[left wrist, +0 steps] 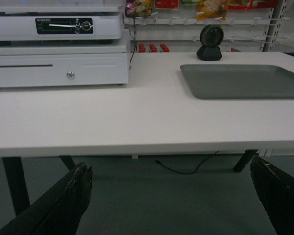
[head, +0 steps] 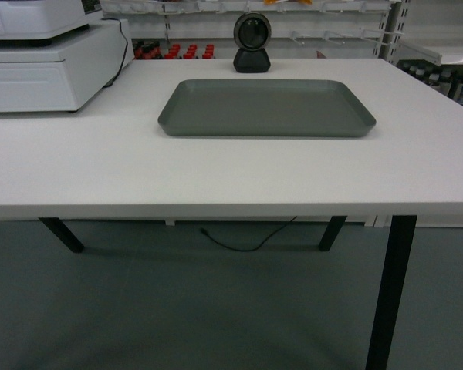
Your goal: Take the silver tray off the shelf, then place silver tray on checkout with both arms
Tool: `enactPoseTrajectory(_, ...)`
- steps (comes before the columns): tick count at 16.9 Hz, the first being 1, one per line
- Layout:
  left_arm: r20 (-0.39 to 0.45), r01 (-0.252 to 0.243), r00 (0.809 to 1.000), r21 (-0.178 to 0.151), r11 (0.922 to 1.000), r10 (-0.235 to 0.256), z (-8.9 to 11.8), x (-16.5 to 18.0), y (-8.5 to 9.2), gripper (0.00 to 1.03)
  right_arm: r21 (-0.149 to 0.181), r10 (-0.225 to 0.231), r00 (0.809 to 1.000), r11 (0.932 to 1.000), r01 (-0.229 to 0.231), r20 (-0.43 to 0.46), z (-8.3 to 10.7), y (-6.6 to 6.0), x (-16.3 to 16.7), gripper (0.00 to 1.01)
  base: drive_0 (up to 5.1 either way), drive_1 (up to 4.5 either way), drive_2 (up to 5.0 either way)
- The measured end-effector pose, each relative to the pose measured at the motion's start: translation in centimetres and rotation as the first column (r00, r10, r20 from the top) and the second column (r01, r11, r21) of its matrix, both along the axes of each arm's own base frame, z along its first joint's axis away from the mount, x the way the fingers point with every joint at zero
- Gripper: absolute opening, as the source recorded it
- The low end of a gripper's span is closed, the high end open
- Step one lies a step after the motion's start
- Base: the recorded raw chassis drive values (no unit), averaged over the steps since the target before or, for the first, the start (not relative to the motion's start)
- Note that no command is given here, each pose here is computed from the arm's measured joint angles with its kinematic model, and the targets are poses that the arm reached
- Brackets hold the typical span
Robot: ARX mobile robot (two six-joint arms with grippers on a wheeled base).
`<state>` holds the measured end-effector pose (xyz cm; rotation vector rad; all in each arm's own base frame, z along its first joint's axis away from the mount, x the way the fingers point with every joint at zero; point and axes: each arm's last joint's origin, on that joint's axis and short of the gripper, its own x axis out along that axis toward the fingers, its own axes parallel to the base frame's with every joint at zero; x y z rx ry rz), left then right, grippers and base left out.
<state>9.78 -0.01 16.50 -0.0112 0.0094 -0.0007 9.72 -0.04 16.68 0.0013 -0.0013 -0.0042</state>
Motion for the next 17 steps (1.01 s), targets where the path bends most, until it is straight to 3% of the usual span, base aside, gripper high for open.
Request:
enactPoseTrajectory(4, 0.006, -0.001, 1.000, 0.000, 1.0000, 0.001, 0.06, 0.00, 0.00, 0.98, 0.000, 0.000, 1.000, 1.0000, 0.000, 0.006, 0.06, 0.00, 0.00, 0.98, 0.0, -4.15, 4.1)
enactPoseTrajectory(17, 0.007, 0.000, 1.000, 0.000, 1.0000, 0.000, 0.07, 0.00, 0.00, 0.98, 0.000, 0.000, 1.000, 1.0000, 0.000, 0.007, 0.08, 0.00, -0.01, 0.98, 0.0, 0.00, 0.0)
